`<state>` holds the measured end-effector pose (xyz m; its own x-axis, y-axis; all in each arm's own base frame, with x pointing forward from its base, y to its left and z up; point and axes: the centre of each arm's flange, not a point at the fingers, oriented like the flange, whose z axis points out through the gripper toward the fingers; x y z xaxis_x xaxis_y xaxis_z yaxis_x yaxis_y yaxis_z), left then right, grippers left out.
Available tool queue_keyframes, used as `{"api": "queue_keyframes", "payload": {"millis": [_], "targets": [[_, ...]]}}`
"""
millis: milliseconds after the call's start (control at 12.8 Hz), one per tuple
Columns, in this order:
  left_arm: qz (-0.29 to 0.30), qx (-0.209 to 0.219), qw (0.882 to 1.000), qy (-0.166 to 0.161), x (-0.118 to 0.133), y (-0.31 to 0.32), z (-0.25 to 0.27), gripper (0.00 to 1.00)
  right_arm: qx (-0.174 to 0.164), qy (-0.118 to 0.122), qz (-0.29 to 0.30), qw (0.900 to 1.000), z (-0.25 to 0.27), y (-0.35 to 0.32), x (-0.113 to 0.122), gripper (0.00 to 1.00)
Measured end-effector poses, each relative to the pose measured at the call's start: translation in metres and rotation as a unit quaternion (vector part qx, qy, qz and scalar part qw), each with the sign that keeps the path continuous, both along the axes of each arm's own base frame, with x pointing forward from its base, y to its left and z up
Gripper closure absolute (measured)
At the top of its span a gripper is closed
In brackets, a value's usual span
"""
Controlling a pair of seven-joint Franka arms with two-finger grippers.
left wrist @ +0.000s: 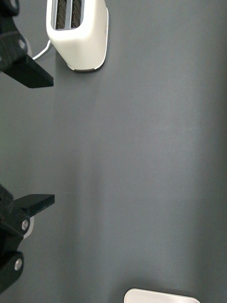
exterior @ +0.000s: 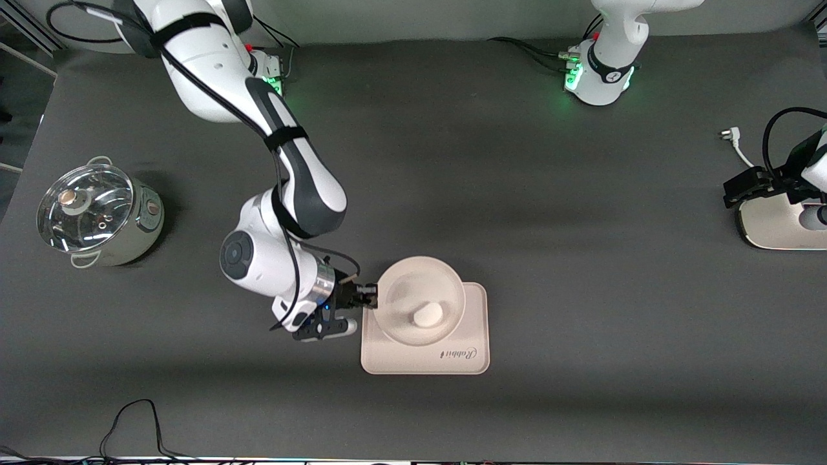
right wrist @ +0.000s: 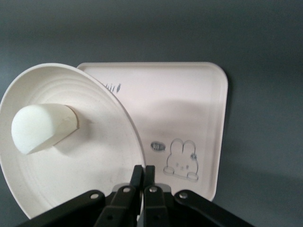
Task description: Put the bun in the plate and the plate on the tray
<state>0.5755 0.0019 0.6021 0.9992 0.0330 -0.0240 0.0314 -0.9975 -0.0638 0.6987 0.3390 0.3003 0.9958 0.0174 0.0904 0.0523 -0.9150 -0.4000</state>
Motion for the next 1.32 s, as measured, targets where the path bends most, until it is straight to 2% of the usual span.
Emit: {"api": "queue_keyframes", "payload": {"millis": [234,545,857,1013,1169,1325], "targets": [[0.000,0.000,1.000,0.000,0.000,0.000,0.000,0.00,-0.006,-0.001,-0.015,1.000,-0.038,0.008,0.016,0.96],[0.000,0.000,1.000,0.001,0.000,0.000,-0.001,0.00,-0.020,0.020,-0.015,0.999,-0.099,0.014,0.011,0.96],[0.000,0.000,1.000,0.002,0.001,0.000,-0.003,0.00,-0.026,0.030,-0.017,0.999,-0.118,0.014,0.008,0.96],[-0.001,0.000,1.000,0.003,0.002,-0.001,-0.004,0.00,-0.026,0.032,-0.021,0.999,-0.118,0.014,0.008,0.92],[-0.001,0.000,1.000,0.004,0.002,-0.001,-0.005,0.00,-0.026,0.034,-0.023,0.999,-0.120,0.014,0.008,0.74],[-0.001,0.000,1.000,0.005,0.003,-0.001,-0.005,0.00,-0.021,0.029,-0.034,0.999,-0.109,0.014,0.012,0.52]]}}
